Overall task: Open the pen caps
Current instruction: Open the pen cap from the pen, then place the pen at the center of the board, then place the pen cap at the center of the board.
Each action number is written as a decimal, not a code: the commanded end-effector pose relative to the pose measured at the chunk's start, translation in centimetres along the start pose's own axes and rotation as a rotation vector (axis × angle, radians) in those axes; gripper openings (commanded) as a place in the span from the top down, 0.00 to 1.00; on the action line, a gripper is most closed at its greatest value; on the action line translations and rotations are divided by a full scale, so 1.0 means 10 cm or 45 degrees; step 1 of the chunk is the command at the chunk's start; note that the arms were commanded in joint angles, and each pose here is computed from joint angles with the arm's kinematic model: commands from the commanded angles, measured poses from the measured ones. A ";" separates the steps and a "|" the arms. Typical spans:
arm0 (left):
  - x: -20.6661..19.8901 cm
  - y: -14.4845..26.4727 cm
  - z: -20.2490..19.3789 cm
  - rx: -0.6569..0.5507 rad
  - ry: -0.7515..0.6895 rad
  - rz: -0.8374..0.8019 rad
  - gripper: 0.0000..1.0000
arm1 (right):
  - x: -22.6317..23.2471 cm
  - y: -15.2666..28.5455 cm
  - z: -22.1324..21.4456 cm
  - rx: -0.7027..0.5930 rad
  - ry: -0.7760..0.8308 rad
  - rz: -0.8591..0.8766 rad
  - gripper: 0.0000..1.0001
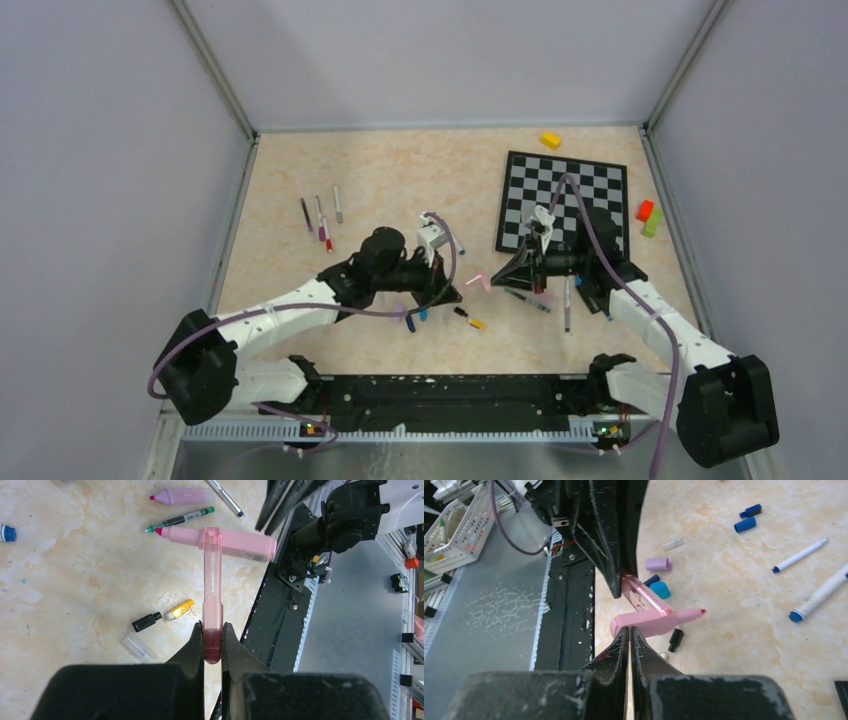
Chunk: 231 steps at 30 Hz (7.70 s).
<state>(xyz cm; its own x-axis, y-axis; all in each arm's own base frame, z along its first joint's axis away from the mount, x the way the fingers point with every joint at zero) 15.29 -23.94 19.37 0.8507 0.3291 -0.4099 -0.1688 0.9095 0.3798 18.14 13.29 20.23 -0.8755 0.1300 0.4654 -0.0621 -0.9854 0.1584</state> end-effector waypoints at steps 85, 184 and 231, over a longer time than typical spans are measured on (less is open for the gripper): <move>-0.25 -0.07 0.24 0.066 -0.363 -0.116 0.83 | 0.02 -0.32 -0.13 0.327 0.252 0.264 1.00; 0.88 1.30 -0.19 -0.371 0.311 1.170 0.01 | -2.85 -1.79 0.67 -0.089 -0.581 -0.844 0.94; 0.54 1.40 -0.28 -0.471 0.381 0.995 0.01 | -1.88 -1.04 0.25 -0.005 -0.498 -0.896 0.67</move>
<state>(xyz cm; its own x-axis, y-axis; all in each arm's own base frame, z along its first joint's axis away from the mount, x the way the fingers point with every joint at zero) 16.25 -8.60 19.64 0.2534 0.9009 -0.3523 -0.8304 0.3894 0.3985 36.19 21.65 9.19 -0.3426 0.7582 0.5547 -0.4911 -0.6479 0.5823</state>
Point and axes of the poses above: each gripper's point midway between its finger pads, its own y axis back along the fingers, its own x axis along the line the jaws close on, z = x × y, the point moved 9 cm from there along y, back along the fingers, and after that the axes turned 8 degrees about -y, right-handed, at the moved point
